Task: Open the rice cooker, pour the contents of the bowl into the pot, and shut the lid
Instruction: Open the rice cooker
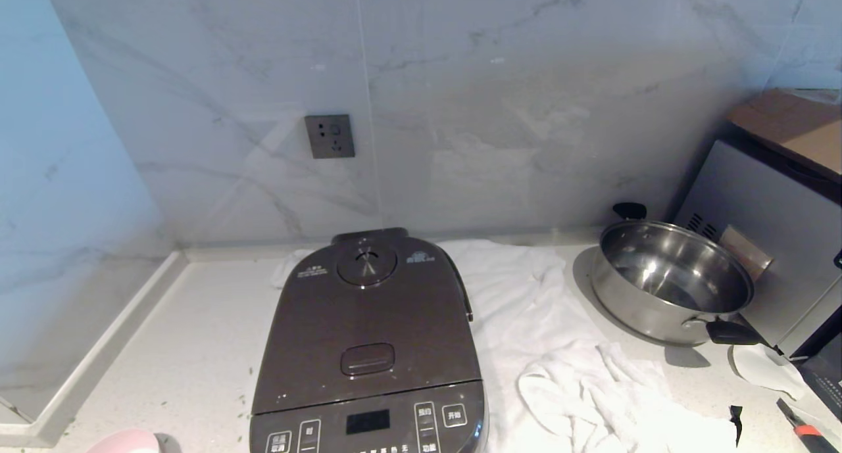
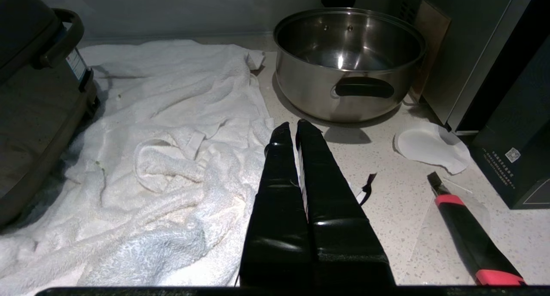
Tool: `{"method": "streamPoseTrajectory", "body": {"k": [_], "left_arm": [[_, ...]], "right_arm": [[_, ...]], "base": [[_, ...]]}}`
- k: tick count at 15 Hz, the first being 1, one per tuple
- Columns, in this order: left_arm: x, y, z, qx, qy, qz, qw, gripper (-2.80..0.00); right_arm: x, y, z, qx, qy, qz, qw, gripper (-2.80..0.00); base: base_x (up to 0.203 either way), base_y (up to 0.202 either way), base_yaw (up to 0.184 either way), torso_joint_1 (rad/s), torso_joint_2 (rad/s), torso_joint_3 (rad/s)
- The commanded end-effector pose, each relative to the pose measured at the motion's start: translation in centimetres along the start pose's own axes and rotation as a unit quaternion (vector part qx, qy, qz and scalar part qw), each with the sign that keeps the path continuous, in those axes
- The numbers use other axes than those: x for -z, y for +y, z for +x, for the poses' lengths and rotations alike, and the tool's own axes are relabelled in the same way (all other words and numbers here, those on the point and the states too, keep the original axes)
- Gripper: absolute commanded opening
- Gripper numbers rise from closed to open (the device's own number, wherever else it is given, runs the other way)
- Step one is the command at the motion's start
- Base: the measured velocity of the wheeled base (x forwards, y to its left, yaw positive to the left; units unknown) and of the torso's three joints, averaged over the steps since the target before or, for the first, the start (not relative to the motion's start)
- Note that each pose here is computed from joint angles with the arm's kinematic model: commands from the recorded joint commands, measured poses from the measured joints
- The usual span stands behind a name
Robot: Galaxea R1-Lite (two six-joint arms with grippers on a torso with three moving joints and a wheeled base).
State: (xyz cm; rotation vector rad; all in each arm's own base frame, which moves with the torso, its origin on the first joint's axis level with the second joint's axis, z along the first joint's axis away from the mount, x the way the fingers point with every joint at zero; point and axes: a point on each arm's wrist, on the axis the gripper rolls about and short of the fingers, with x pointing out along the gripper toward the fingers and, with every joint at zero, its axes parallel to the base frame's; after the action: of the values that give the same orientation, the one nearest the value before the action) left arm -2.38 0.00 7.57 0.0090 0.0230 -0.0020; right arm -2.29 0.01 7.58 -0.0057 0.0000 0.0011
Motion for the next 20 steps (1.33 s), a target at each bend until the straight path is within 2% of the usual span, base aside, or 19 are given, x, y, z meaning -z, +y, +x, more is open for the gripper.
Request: {"method": "streamPoseTrajectory", "body": {"k": [1, 16, 18, 20], "left_arm": [[0.0, 0.0, 0.0, 0.001, 0.001, 0.0, 1.0, -2.8], [0.0, 0.0, 0.0, 0.001, 0.001, -0.001, 1.0, -2.8], [0.0, 0.0, 0.0, 0.001, 0.0, -0.001, 1.0, -2.8], [0.0, 0.0, 0.0, 0.001, 0.0, -0.001, 1.0, -2.8]], "right_arm": [[0.0, 0.0, 0.0, 0.0, 0.001, 0.0, 1.0, -2.8], [-0.2, 0.0, 0.0, 0.001, -0.003, -0.004, 1.0, -2.8], [-2.8, 0.0, -0.8, -0.004, -0.029, 0.01, 1.0, -2.8], [-6.5, 0.1, -0.7, -0.035, -0.014, 0.028, 0.999, -2.8]], "base": [[0.0, 0.0, 0.0, 0.0, 0.0, 0.0], [0.0, 0.0, 0.0, 0.0, 0.0, 0.0], [0.0, 0.0, 0.0, 0.0, 0.0, 0.0], [0.0, 0.0, 0.0, 0.0, 0.0, 0.0]]}}
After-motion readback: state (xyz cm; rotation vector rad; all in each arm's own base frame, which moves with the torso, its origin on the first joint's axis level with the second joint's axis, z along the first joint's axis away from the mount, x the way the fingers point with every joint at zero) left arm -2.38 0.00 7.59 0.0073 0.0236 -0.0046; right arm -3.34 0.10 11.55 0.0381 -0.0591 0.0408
